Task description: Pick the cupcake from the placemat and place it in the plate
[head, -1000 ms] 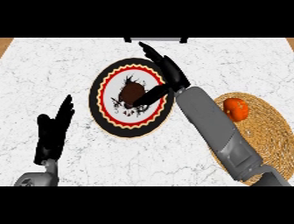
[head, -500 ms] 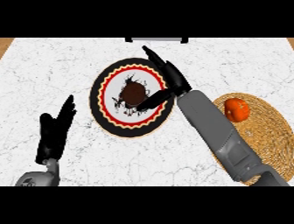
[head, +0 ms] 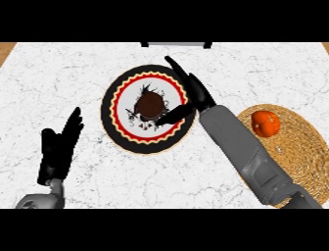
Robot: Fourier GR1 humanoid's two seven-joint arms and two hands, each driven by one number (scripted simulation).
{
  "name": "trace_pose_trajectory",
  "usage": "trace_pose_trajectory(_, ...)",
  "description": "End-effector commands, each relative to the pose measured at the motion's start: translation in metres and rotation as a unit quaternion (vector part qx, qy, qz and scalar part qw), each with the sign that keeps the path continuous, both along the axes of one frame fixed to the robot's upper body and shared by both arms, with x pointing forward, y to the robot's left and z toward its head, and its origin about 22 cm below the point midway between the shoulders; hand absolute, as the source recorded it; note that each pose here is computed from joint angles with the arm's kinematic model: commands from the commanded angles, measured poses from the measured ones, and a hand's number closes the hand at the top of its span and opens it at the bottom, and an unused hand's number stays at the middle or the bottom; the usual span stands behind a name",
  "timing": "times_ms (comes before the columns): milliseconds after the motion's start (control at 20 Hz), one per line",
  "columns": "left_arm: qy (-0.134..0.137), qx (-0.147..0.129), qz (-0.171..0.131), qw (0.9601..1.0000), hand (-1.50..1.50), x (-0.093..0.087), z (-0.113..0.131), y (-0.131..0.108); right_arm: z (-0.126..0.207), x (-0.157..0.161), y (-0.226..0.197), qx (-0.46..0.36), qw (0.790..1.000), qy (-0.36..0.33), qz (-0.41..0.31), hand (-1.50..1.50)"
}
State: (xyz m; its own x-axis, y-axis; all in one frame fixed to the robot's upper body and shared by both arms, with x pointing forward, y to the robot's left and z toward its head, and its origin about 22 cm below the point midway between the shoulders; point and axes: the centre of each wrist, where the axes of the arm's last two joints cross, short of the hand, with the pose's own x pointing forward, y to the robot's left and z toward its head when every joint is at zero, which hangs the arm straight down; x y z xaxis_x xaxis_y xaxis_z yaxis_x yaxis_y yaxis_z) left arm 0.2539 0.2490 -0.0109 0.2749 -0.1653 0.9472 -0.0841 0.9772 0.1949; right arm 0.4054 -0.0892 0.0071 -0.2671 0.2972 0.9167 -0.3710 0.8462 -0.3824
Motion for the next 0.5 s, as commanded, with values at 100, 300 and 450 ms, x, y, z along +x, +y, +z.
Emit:
trace_pose_trajectory(100, -0.005, 0.002, -0.009, 0.9999, 0.0, -0.006, -0.002, -0.024, -0.005, -0.002, -0.001, -0.029, 0.999, -0.001, -0.032, -1.5)
trace_pose_trajectory(300, -0.004, 0.012, 0.002, 0.9999, 0.0, 0.0, 0.0, -0.007, -0.01, 0.004, -0.018, -0.029, 0.999, 0.001, -0.035, -1.5)
trace_pose_trajectory(450, -0.003, -0.008, 0.007, 0.9999, 0.0, -0.003, -0.001, 0.003, -0.02, 0.0, -0.024, -0.029, 0.998, -0.001, -0.047, -1.5)
